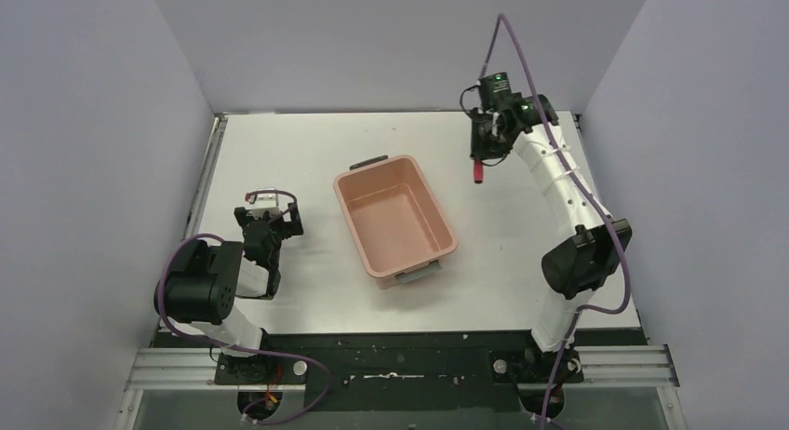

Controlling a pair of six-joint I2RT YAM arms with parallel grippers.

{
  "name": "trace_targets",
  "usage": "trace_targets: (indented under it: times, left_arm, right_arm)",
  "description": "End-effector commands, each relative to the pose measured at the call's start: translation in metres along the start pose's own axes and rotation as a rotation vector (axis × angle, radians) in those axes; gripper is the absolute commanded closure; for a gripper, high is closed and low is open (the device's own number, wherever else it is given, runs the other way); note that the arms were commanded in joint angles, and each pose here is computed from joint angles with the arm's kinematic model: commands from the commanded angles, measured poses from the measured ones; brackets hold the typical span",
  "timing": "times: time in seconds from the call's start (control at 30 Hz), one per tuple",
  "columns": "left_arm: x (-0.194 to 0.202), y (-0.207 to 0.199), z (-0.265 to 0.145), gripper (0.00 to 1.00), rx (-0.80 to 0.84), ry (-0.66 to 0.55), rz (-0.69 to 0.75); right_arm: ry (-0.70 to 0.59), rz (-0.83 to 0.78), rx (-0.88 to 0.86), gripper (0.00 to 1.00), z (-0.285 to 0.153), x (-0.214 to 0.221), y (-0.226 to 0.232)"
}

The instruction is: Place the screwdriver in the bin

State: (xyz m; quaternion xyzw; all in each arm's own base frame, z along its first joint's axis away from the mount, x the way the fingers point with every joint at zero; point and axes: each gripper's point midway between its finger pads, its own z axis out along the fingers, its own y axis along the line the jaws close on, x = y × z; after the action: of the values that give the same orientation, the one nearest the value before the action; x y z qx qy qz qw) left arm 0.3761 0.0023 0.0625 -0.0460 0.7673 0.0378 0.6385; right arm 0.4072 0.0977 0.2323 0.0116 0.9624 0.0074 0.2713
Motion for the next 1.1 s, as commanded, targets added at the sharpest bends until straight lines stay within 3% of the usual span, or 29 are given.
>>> trace_targets:
  times: [0.0,0.13,0.27,0.4,0.6,0.87,0.97,1.07]
  left_arm:
    - [-0.012,-0.001,0.002,0.03,0.011,-0.039,0.001]
    - [-0.012,-0.001,0.002,0.03,0.012,-0.039,0.001]
    - [-0.012,-0.001,0.002,0.03,0.012,-0.039,0.001]
    - [-0.012,-0.001,0.002,0.03,0.011,-0.039,0.001]
    - [-0.012,-0.001,0.002,0.03,0.011,-0.039,0.0]
    - [-0.011,-0.001,0.002,0.03,0.011,-0.038,0.001]
    - [-0.011,-0.001,0.002,0.03,0.011,-0.038,0.001]
    - [-0.011,-0.001,0.002,0.03,0.011,-0.038,0.002]
  right_arm:
    - [-0.221,-0.034,-0.248,1.0,-0.058,-0.003,0.114]
    - [-0.261,-0.119,-0.437,1.0,-0.068,0.029,0.204]
    - [-0.18,-0.232,-0.424,1.0,-0.043,0.079,0.242]
    - [-0.083,-0.282,-0.321,1.0,0.004,0.12,0.242]
    - [-0.041,-0.318,-0.222,1.0,0.071,0.158,0.227]
    - [-0.002,-0.316,-0.146,1.0,0.128,0.185,0.21]
    - [0.003,-0.312,-0.136,0.89,0.133,0.188,0.208]
    - [0.0,-0.312,-0.13,0.65,0.131,0.187,0.206]
